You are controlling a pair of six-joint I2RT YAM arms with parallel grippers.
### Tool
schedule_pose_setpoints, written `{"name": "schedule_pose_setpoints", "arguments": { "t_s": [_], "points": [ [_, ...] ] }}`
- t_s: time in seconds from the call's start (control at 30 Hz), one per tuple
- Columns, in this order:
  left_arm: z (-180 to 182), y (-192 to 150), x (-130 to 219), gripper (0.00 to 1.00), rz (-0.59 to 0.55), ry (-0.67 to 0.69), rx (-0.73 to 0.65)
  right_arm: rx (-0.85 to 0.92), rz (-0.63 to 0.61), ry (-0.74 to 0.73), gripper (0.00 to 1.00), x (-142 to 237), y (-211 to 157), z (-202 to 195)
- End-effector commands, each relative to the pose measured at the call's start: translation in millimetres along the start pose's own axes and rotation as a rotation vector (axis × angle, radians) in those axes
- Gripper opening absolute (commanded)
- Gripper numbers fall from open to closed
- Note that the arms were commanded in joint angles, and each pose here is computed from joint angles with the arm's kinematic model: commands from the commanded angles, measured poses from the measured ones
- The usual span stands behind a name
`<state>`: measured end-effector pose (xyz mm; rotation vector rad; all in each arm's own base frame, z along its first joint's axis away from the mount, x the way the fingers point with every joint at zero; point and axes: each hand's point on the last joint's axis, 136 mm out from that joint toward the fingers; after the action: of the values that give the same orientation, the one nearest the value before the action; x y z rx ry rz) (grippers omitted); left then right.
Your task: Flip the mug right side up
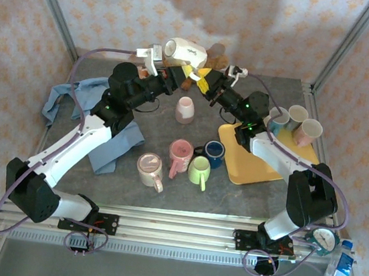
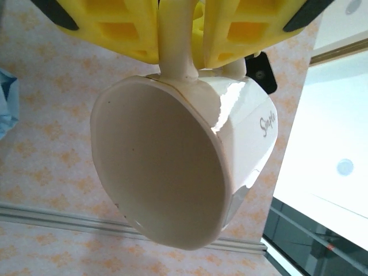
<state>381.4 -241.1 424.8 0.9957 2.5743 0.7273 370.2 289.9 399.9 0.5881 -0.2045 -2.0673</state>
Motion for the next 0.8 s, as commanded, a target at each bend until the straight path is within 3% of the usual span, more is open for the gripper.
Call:
{"name": "schedule_pose_setpoints", "arguments": {
  "t_s": [0.0,0.43,0.77],
  "points": [
    [-11.5,12.6,-2.8,0.0,-0.064,-0.078,-0.03,0.078,-0.023,0.191,0.27,5.6,2.1,62.9],
    [-23.1,19.4,-6.7,0.0,-0.116,-0.192,-0.017,0.04,-0.033,0.213,0.34,5.8,3.3,70.3],
    [-44.0,28.1,-2.0,0.0,-0.212,-0.309,-0.103,0.05,-0.051,0.247,0.44,2.2,7.4,87.2]
  ]
}}
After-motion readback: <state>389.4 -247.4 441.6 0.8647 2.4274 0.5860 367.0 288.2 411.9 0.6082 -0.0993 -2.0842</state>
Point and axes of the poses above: each hand's point on the last joint's axis, 136 mm out from that joint toward the fingers, its own x axis back along the fingers, its own z axis along the line the jaws close on, y = z × x, and after that the axes turned 14 degrees about x, right-handed
